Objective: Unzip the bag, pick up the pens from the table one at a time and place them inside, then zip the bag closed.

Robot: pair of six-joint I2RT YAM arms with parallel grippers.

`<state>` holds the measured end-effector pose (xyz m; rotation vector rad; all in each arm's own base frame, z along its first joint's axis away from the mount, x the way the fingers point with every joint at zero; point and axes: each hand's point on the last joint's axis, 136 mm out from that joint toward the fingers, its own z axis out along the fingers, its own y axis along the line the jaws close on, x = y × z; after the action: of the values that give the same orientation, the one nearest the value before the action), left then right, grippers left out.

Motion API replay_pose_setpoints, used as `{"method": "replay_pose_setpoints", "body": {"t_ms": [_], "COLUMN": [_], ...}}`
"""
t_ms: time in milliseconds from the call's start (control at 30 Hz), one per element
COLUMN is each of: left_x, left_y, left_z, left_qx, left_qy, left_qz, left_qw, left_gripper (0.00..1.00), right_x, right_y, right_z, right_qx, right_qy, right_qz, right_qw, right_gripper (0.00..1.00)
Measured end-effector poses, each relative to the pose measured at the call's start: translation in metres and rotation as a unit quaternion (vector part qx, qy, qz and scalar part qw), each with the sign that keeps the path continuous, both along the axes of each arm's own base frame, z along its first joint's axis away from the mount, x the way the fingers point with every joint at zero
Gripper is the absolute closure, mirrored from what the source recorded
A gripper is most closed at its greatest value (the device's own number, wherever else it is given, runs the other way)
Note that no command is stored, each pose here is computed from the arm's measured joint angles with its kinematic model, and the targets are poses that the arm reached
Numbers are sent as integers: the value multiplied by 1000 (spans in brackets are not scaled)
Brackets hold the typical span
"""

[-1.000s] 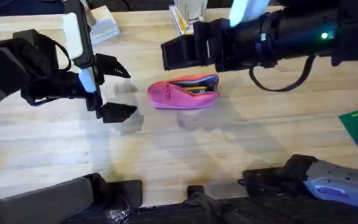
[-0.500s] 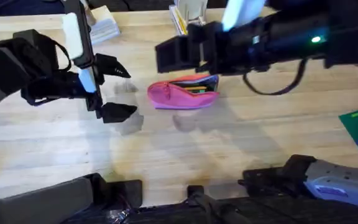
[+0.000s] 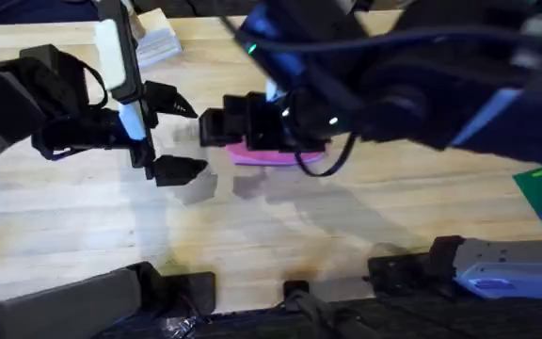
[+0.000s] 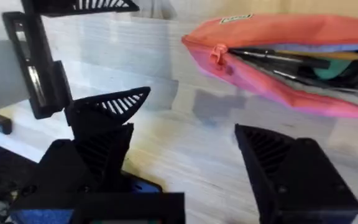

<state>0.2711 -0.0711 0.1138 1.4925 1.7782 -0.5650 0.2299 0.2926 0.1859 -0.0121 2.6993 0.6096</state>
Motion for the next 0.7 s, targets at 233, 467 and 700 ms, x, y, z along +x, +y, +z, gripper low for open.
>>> {"method": "replay_pose_setpoints", "body": {"t_ms": [233, 467, 700], "left_x": [0, 0, 0], "left_y": [0, 0, 0], "left_z": [0, 0, 0], "left_qx": [0, 0, 0], "left_qy": [0, 0, 0], "left_qz": [0, 0, 0], "left_qw": [1000, 1000, 1000], "left_gripper": [7, 7, 7], "right_x": [2, 16, 30], "right_y": [17, 18, 19], "right_z": [-24, -50, -62], "right_qx": [-20, -54, -74], "right_qy": [4, -1, -21], "right_qz": [-9, -27, -43], "right_qw": [1000, 998, 996], "right_gripper": [3, 5, 4]}}
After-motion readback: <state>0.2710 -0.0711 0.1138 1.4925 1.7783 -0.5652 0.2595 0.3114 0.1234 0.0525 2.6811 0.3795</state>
